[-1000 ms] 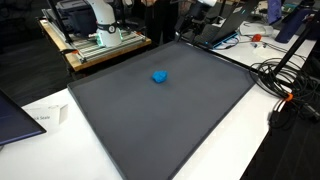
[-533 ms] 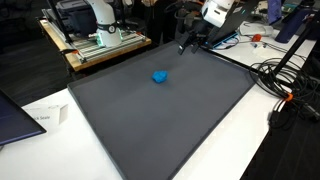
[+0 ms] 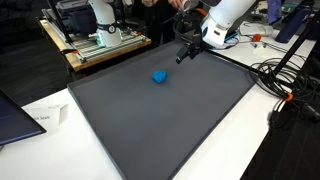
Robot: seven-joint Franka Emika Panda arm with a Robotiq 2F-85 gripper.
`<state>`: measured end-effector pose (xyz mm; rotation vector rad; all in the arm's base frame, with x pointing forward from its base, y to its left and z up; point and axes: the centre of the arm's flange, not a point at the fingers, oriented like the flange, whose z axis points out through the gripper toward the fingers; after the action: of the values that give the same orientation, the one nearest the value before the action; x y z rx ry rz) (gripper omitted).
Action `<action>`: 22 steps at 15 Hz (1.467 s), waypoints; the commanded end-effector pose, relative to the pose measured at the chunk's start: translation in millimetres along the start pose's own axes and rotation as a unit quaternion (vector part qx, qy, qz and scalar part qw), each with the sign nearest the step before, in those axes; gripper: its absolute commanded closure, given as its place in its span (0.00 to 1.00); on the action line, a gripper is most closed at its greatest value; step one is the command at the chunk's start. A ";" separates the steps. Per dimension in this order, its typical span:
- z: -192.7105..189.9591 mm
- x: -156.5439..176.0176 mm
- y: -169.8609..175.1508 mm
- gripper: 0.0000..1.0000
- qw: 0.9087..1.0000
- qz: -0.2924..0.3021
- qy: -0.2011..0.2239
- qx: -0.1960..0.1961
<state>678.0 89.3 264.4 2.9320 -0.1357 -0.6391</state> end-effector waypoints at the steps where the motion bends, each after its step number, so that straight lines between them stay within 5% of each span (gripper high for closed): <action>1: -0.3 28.8 16.7 0.00 0.998 -0.035 -0.024 0.044; 11: 59.2 31.0 95.7 0.00 0.985 -0.100 -0.027 0.138; 22: 120.7 10.6 183.0 0.00 0.963 -0.103 0.039 0.245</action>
<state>659.7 -95.2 174.0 3.4108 0.0172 -0.6572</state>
